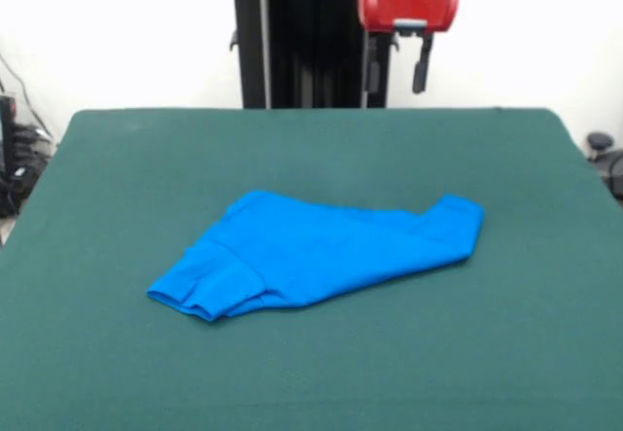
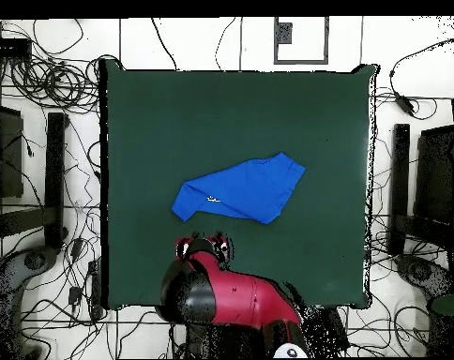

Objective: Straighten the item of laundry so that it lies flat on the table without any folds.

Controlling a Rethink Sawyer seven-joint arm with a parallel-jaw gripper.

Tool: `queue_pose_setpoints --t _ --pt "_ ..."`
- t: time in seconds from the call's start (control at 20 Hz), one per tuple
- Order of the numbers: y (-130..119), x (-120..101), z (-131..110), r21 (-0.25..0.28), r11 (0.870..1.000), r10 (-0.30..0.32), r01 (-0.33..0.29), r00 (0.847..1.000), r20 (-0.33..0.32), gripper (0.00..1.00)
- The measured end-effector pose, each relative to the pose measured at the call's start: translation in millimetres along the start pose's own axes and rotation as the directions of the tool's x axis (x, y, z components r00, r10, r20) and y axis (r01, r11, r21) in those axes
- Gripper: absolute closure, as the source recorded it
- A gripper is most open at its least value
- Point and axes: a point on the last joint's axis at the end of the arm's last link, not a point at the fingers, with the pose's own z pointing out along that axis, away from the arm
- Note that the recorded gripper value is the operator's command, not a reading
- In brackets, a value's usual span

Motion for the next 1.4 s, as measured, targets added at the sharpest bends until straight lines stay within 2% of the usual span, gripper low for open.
queue_pose_setpoints --t 0.4,0.85,1.2,1.35,1.4 --pt "7.3 7.9 13.5 0.003 1.0 -0.012 0.012 1.0 0.003 0.0" --pt "9.2 3.2 11.4 0.014 0.999 0.033 -0.033 0.999 0.008 0.0" --pt "13.7 1.7 12.9 0.035 0.998 0.043 -0.045 0.998 0.048 0.0" --pt "24.6 5.9 1.3 0.051 0.998 0.024 -0.027 0.998 0.058 0.0" --pt "38.1 10.8 -15.1 0.069 0.998 -0.014 0.009 0.998 0.069 0.0"
